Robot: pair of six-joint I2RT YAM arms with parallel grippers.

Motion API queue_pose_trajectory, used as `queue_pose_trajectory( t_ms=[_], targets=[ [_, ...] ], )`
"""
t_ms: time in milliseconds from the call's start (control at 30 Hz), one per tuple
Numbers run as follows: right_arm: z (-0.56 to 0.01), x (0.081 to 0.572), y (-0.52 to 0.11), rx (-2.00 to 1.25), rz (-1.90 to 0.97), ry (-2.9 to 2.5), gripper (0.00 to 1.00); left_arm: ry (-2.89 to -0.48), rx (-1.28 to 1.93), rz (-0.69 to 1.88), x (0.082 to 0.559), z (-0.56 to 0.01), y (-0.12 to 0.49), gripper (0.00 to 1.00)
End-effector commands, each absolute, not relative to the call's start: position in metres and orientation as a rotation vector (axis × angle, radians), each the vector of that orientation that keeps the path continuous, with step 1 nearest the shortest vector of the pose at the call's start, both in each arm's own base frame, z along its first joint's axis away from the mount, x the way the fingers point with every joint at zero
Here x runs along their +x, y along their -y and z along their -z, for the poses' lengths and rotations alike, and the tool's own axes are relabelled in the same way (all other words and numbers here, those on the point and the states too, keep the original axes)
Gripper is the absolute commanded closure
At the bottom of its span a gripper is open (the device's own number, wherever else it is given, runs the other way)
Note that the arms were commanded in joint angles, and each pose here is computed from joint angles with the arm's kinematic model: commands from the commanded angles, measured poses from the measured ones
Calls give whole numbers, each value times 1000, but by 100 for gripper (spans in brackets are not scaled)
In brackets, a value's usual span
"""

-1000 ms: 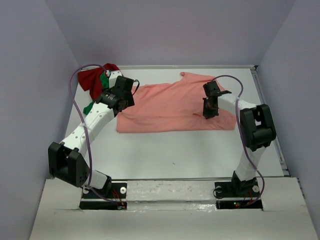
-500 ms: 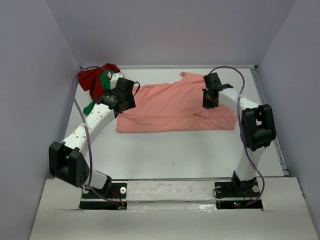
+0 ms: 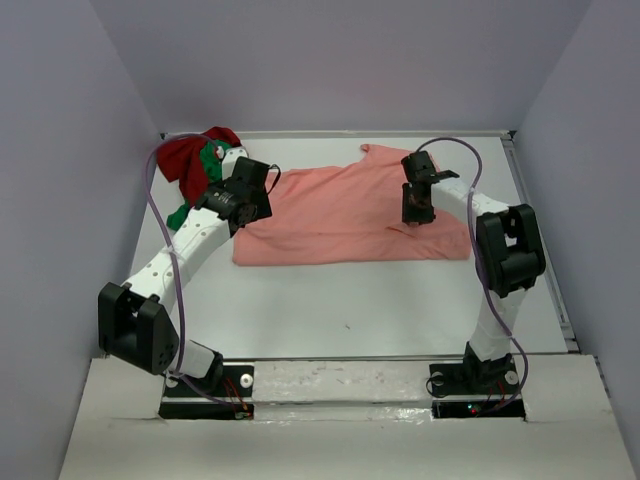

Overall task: Fold and stack the t-shirts
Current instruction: Fold the tshirt

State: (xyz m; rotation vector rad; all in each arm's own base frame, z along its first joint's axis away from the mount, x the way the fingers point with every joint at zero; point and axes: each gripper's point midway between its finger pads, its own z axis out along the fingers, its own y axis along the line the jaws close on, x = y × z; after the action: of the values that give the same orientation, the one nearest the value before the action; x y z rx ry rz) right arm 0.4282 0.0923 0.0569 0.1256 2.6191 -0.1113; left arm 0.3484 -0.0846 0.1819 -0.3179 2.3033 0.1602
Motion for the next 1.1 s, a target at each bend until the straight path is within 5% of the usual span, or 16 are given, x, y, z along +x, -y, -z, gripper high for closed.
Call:
queue_pose_trajectory(
  t_ms=[0,333,567,1067],
  targets=[
    [-61,417,-85,144,154,-2602,59,-2274,-320,-145,347,-189,84,21],
    [-46,406,-88,147,125,-2630,62,-2276,-323,-152,343,-190,81,21],
    [-44,408,-92,154,101,-2635,100,-2278,-318,-151,343,-188,82,21],
    [-99,452,-91,119,165,-2495,100,-2299,-308,-135,345,-178,88,21]
  ],
)
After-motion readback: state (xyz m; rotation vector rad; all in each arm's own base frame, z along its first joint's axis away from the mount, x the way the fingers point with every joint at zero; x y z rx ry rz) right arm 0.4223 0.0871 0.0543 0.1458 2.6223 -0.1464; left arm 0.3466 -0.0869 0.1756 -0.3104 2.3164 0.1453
